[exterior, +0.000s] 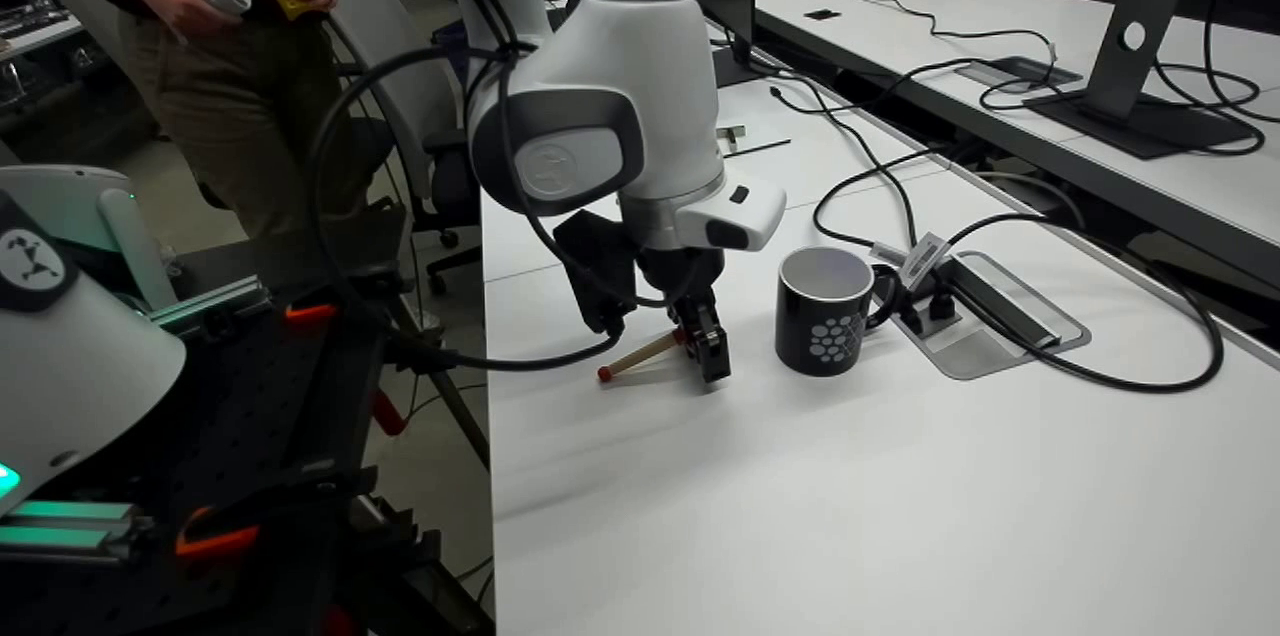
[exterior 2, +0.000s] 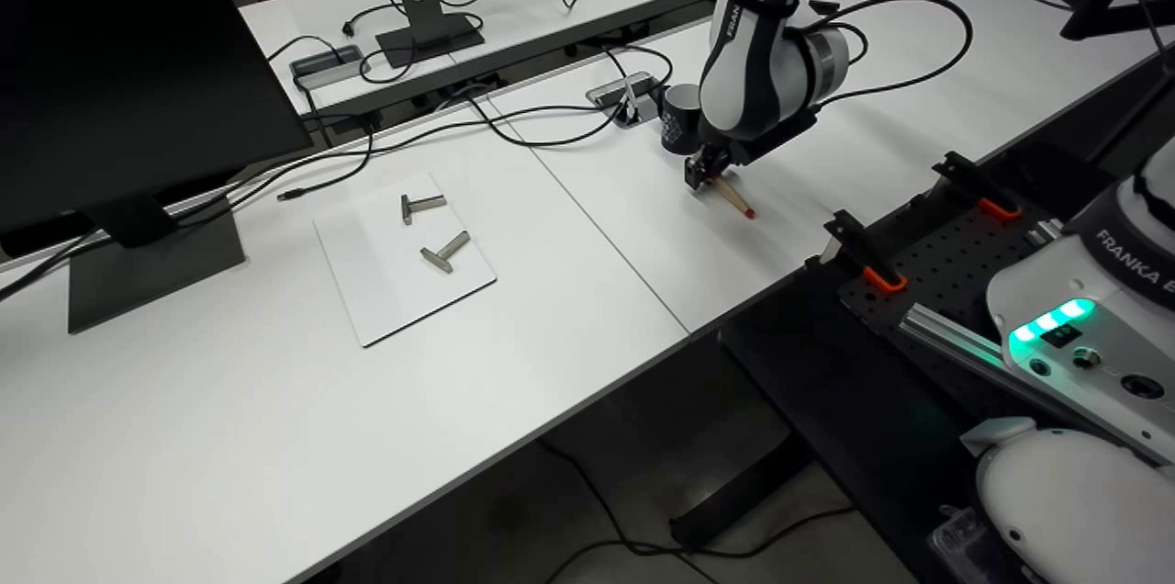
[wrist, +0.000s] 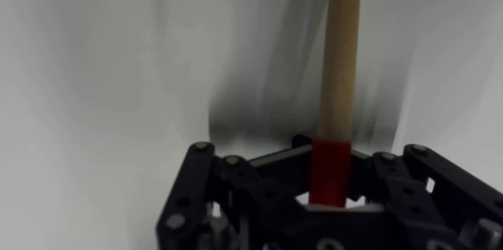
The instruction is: Pick the marker and put it in the cup
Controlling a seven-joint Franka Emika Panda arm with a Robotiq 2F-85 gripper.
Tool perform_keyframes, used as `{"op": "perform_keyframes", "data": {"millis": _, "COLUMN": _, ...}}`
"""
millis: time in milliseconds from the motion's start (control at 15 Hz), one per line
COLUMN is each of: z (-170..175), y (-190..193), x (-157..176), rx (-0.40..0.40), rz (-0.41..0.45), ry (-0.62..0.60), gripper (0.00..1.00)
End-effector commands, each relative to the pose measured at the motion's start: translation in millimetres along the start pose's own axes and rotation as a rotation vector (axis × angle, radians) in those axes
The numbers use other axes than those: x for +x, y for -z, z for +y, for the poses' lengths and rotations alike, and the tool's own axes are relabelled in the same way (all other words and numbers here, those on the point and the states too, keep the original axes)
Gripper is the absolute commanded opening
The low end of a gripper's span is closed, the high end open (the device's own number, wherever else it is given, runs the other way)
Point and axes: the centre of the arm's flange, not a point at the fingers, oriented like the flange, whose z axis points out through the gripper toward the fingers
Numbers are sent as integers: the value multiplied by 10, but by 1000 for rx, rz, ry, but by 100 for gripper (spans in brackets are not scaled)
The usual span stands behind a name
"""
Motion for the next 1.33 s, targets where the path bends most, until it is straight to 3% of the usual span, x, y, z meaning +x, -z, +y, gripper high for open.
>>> {"op": "perform_keyframes", "data": {"millis": 0, "z": 22, "y": 37, "x": 25, "rx": -24, "rz": 1, "ry": 1, "gripper": 0}}
{"op": "perform_keyframes", "data": {"millis": 1267, "z": 54, "y": 760, "x": 78, "rx": -203, "rz": 232, "ry": -44, "gripper": 0}}
